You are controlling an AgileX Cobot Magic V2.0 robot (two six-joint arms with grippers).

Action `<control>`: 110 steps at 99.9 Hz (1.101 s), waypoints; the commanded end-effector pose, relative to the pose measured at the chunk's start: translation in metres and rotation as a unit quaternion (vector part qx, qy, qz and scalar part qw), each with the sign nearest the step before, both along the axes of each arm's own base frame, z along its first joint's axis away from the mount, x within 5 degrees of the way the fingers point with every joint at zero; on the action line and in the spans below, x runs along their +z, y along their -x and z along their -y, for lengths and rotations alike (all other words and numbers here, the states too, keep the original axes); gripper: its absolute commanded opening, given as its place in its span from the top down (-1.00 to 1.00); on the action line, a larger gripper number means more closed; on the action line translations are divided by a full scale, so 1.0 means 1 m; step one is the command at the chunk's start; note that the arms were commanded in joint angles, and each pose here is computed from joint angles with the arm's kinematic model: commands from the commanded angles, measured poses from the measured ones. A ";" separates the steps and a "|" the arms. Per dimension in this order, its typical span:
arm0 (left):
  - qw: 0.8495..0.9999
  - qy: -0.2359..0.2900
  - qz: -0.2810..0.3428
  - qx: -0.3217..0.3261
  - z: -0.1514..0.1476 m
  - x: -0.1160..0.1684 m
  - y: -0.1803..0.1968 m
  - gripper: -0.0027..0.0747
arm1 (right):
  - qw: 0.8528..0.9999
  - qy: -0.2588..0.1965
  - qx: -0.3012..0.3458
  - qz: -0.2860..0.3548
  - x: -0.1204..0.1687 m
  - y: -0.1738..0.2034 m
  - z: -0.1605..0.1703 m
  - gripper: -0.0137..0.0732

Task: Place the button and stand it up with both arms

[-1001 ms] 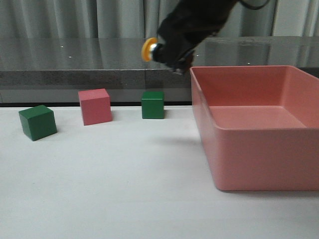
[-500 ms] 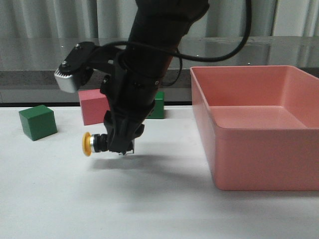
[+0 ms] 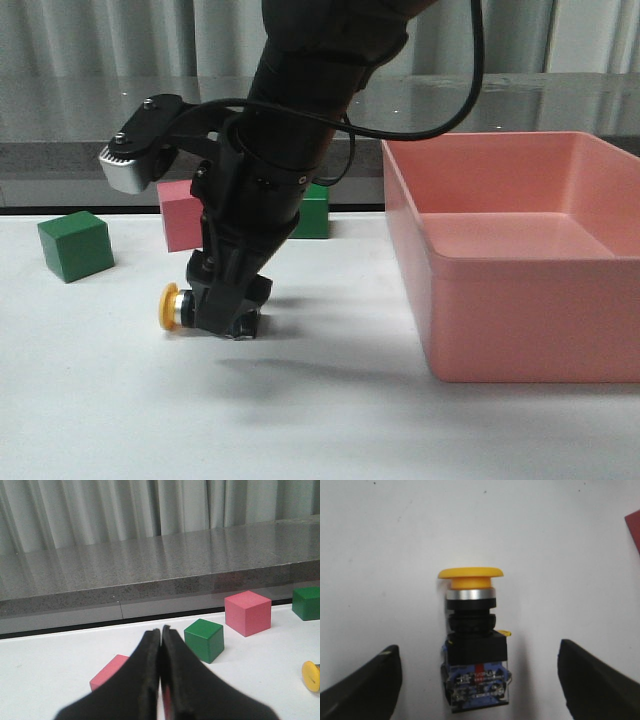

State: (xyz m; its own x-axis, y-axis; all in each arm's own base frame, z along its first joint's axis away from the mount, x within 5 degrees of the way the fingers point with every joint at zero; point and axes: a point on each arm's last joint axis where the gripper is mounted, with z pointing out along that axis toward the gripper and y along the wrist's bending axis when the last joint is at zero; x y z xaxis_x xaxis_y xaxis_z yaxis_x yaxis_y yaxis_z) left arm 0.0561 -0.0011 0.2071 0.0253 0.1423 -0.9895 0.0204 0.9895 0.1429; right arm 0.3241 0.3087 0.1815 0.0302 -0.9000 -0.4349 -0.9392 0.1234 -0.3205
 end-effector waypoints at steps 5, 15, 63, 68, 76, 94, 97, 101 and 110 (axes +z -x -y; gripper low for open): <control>0.999 0.007 0.032 -0.002 0.000 -0.006 0.001 0.98 | 0.997 -0.062 -0.026 0.041 0.058 -0.001 0.007 -0.74; 0.999 0.007 0.032 -0.002 0.000 -0.006 0.001 0.98 | 0.991 -0.100 -0.082 0.033 0.089 -0.001 0.024 -0.35; 0.999 0.007 0.032 -0.002 0.000 -0.006 0.001 0.98 | 0.901 -0.275 -0.318 0.112 0.201 0.054 0.188 0.83; 0.999 0.007 0.032 -0.002 0.000 -0.006 0.001 0.98 | 0.883 -0.295 -0.343 0.126 0.198 0.067 0.206 0.83; 0.999 0.007 0.032 -0.002 0.000 -0.006 0.001 0.98 | 0.857 -0.320 -0.372 0.159 0.194 0.090 0.232 0.83; 0.999 0.007 0.032 -0.002 0.000 -0.006 0.001 0.98 | 0.806 -0.352 -0.410 0.242 0.171 0.153 0.275 0.83; 0.999 0.007 0.032 -0.002 0.000 -0.006 0.001 0.98 | 0.799 -0.355 -0.414 0.254 0.167 0.163 0.280 0.83; 0.999 0.007 0.032 -0.002 0.000 -0.006 0.001 0.98 | 0.788 -0.359 -0.421 0.269 0.161 0.178 0.287 0.83; 0.999 0.007 0.032 -0.002 0.000 -0.006 0.001 0.98 | 0.770 -0.367 -0.428 0.298 0.146 0.208 0.296 0.83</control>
